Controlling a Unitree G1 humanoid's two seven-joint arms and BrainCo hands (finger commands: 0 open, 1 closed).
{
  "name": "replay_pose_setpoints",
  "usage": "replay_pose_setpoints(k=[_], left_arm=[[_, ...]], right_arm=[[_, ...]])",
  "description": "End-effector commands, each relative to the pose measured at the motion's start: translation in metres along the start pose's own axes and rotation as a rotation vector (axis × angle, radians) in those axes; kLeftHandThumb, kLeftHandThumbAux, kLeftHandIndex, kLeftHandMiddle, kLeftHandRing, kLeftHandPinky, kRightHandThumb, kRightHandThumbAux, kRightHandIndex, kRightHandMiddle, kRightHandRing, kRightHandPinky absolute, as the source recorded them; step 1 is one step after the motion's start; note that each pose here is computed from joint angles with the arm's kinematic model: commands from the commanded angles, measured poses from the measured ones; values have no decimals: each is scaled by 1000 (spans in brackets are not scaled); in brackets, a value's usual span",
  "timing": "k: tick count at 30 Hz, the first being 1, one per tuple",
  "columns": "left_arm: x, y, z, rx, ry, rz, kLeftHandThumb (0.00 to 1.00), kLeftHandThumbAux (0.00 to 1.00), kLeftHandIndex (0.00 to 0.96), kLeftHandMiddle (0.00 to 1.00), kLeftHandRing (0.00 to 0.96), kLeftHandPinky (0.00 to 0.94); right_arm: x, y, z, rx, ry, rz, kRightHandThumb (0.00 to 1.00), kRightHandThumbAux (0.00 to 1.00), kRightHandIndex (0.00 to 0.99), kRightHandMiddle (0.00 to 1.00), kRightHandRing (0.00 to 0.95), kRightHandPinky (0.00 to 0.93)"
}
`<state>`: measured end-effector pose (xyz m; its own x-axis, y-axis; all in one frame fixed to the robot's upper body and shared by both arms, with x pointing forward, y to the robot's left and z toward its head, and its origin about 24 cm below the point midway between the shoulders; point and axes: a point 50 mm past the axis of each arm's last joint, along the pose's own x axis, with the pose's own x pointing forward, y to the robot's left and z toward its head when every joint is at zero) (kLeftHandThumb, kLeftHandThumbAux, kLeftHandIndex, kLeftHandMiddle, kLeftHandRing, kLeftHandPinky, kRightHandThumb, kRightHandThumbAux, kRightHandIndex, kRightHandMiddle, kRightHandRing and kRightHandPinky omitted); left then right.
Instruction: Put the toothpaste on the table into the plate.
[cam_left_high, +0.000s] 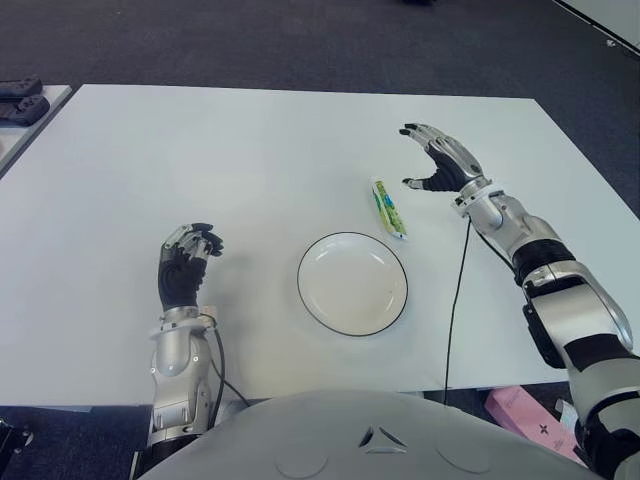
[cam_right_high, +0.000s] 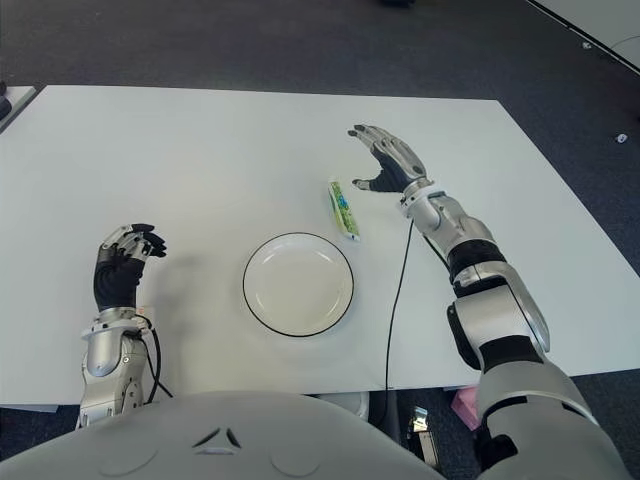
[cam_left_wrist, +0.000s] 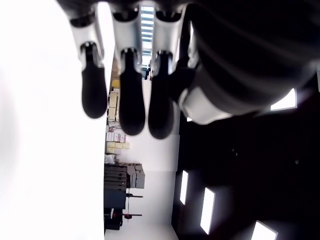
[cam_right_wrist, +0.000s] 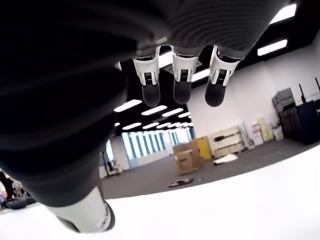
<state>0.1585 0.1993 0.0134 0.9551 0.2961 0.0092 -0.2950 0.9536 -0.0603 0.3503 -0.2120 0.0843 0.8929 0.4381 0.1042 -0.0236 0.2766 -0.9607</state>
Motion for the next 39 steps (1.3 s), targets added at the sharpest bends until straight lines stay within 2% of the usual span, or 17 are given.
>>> replay_pose_setpoints(k=[1,11,16,20,23,26,30,34,37,39], left_arm=[[-2,-3,-4,4,18,-16,704,718,438,564,559,534],[-2,-4,-3,-6,10,-23,705,717,438,568,555,520],[-2,-5,-3,0,10,-20,704,718,438,565,556,535],[-2,-5,-3,6,14,-22,704,718,438,565,560,541],[-2,-6,-3,2,16,-25,704,718,438,566,564,545],[-1,-7,-4,-2,17,-27,704,718,438,565,564,548],[-1,-7,-4,-4,17,-27,704,718,438,563,563,549],[-2,-7,-4,-7,17,-26,704,719,437,562,566,544],[-2,-8,-4,-7,16,-25,704,720,436,564,568,542],[-2,-8,-4,-7,16,-26,704,720,436,566,570,545]], right_arm=[[2,-5,-1,-48,-17,15,299,809,0,0,0,0],[4,-6,-3,-73,-3,37,389,769,12,0,0,0],[3,-1,-4,-76,31,44,419,757,17,0,0,0],[3,11,-3,-78,112,56,409,747,12,0,0,0],[4,24,-2,-84,204,95,354,730,4,0,0,0],[8,38,2,-99,320,184,286,697,1,0,0,0],[11,48,8,-109,415,252,214,629,0,0,0,0],[15,61,17,-114,534,323,171,505,0,0,0,0],[16,65,20,-113,589,352,149,397,0,0,0,0],[17,68,22,-109,617,363,137,364,0,0,0,0]])
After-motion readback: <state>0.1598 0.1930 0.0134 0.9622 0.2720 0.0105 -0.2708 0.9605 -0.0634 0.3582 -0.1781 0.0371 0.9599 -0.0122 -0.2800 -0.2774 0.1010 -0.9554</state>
